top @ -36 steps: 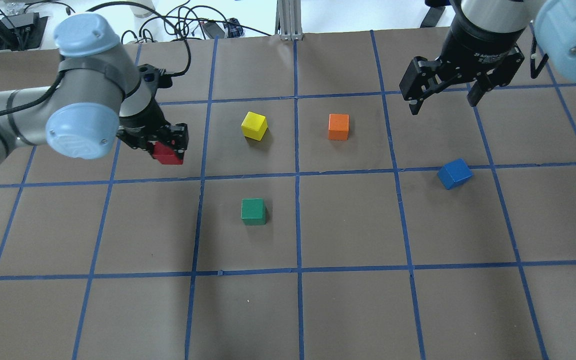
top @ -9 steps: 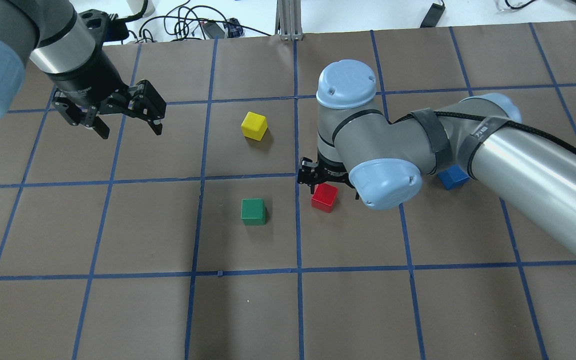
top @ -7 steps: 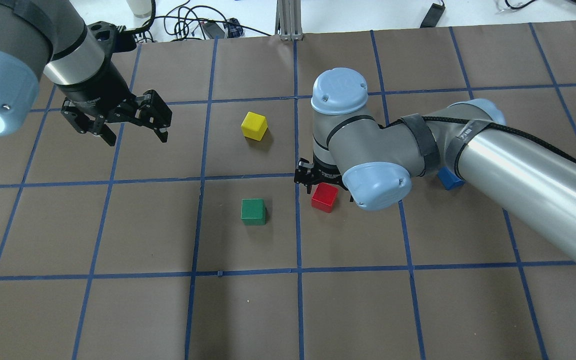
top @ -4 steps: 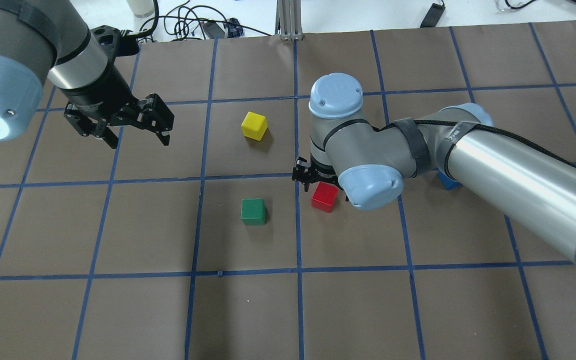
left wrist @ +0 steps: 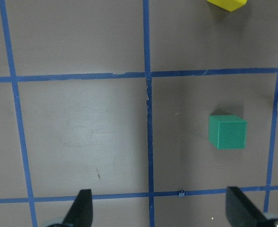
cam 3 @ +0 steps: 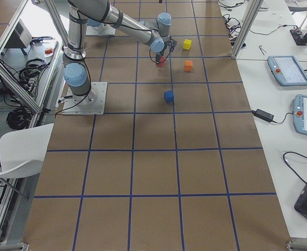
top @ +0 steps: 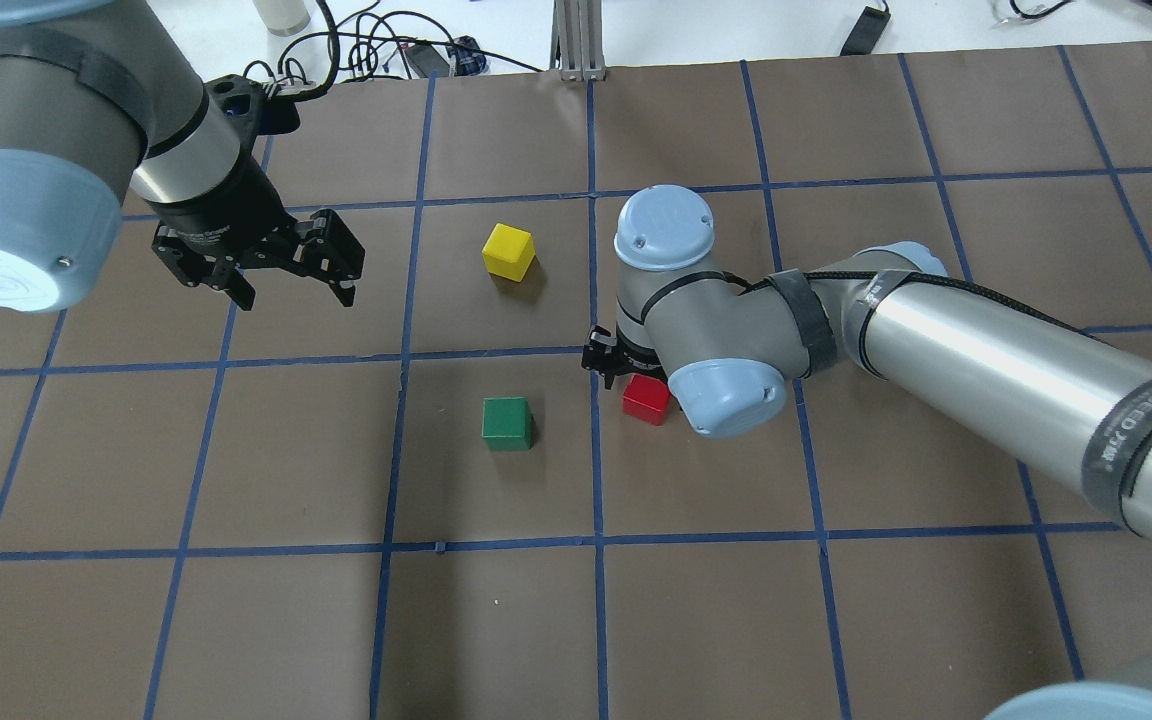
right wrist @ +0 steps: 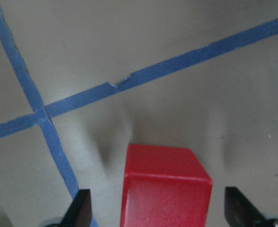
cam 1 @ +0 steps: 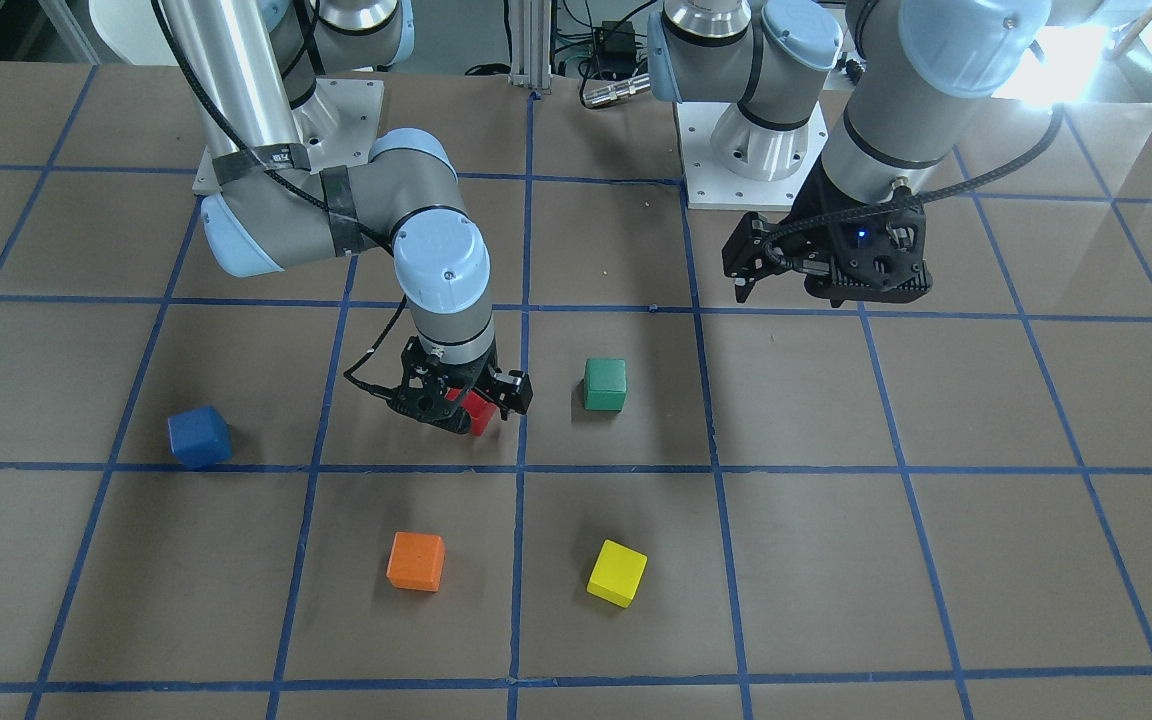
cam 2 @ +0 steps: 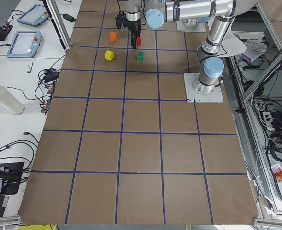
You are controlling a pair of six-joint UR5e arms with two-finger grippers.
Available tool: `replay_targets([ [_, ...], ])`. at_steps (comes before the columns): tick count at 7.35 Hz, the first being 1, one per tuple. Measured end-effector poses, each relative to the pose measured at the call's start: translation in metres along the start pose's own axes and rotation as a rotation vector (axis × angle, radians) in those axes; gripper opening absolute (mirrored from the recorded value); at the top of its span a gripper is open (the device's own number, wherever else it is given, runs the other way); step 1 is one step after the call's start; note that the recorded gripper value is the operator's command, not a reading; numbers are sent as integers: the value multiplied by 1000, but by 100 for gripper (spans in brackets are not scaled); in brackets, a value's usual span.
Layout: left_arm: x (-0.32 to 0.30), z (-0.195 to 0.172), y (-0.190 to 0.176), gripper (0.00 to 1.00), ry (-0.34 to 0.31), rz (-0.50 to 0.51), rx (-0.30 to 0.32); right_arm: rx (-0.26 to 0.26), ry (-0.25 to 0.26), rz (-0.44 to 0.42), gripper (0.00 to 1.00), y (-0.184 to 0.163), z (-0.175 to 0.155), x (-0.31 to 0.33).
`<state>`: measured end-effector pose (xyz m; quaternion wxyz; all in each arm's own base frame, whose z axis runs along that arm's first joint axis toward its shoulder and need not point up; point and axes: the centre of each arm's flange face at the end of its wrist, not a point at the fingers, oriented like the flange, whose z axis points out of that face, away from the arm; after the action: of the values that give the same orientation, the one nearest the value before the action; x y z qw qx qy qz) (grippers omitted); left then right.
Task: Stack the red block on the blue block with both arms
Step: 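Lower the right gripper over the red cube and close on it, then carry the red cube with the right gripper onto the blue cube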
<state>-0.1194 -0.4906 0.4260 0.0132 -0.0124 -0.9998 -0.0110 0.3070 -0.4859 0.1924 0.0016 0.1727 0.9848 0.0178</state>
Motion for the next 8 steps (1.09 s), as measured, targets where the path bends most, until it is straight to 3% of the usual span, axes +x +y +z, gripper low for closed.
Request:
replay_targets([
  [1, 1, 2, -1, 100, -1, 0, 12, 6, 0, 7, 4, -1, 0, 0],
  [2, 1, 3, -2, 100, 1, -2, 15, 11, 2, 13, 1, -1, -1, 1],
  [5, 1, 6, -4, 100, 3, -6, 18, 32, 3, -16, 2, -6, -24, 8],
  [7, 1, 6, -3, 100, 0, -6, 19, 38, 5, -93, 2, -17, -59, 33],
  [8, 1, 5, -3, 100, -3, -5, 20, 31, 18, -178, 1, -27, -78, 58],
])
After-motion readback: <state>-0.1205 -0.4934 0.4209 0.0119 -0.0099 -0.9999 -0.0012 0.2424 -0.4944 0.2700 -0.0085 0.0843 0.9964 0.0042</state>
